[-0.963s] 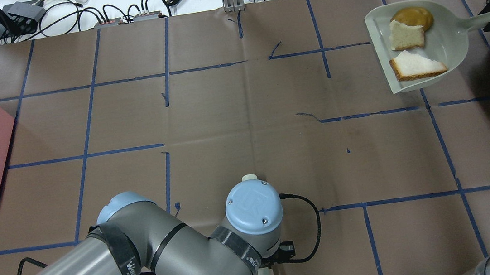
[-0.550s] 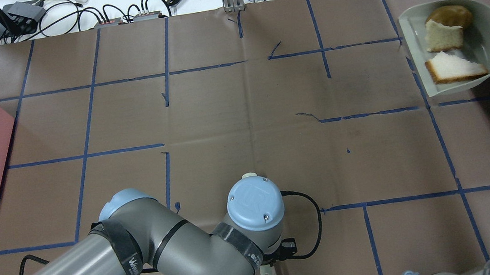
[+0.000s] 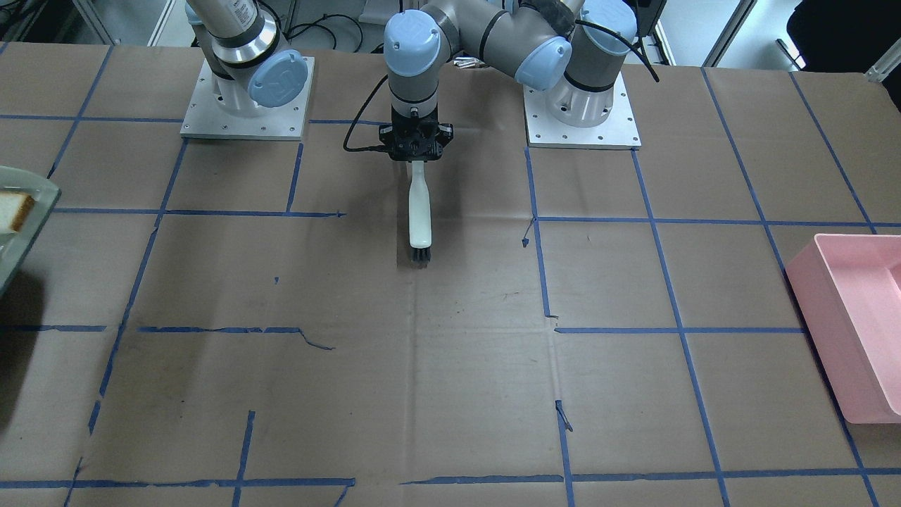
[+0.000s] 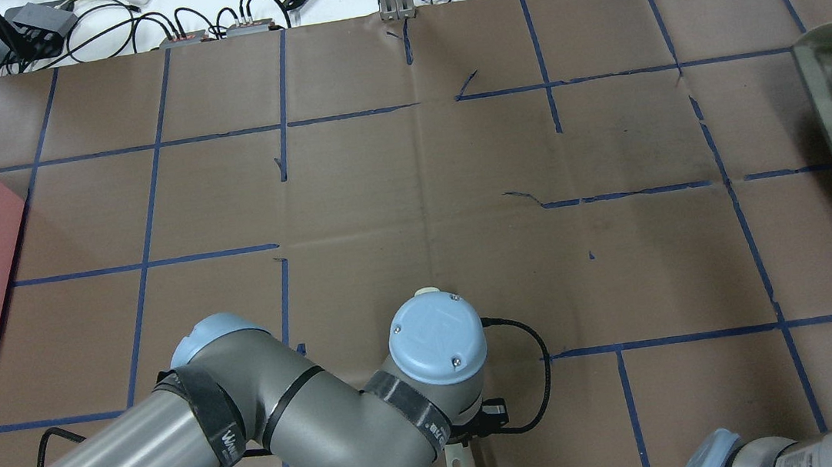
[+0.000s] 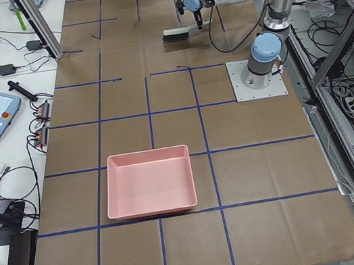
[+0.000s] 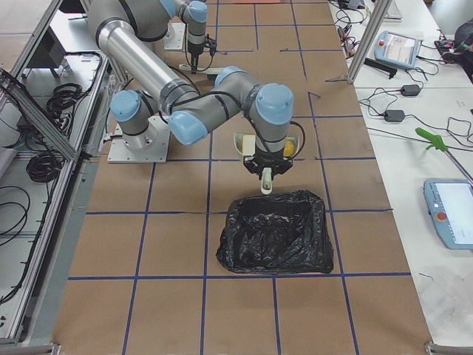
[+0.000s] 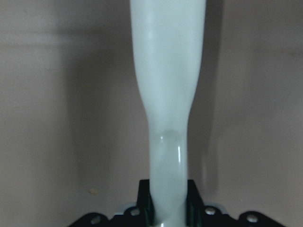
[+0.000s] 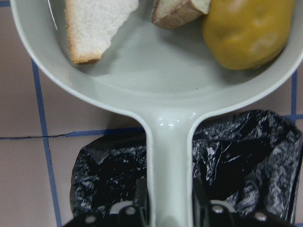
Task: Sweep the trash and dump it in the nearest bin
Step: 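Tilt the dustpan over the bin with the right gripper to dump the contents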
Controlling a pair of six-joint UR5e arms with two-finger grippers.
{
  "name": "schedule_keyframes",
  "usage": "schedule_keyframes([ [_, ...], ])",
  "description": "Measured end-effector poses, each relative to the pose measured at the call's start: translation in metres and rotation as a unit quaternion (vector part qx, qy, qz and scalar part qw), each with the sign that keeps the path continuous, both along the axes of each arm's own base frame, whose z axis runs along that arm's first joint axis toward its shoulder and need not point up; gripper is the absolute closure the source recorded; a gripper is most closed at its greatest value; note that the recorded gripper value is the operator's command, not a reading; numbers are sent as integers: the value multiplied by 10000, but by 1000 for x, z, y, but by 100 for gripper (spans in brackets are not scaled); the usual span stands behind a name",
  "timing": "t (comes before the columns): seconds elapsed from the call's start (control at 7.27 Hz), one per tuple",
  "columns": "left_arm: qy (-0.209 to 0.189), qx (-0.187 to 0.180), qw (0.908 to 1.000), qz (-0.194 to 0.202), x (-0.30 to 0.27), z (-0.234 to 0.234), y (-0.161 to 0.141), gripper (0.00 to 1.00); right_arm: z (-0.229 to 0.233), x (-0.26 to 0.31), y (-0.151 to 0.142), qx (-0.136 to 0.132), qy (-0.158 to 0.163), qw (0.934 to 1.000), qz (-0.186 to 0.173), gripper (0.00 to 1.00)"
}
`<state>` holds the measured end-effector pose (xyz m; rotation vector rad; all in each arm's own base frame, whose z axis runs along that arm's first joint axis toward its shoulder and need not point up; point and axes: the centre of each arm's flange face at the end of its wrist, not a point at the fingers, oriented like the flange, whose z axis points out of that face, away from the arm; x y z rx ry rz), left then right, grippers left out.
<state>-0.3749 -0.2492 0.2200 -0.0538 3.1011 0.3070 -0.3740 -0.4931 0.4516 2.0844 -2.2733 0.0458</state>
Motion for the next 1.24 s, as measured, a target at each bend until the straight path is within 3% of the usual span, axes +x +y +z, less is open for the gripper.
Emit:
schedule_keyframes([
  [0.28,112,111,9999,12,-3,-1,1,100,20,-55,19,-171,233,9996,-25,100],
  [0.96,102,130,9999,-29,-2,-2,2,95,5,-216,7,-281,603,9953,697,100],
  [1.24,93,139,9999,-9,-2,-3,2,81,20,-225,12,-236,566,9961,633,100],
])
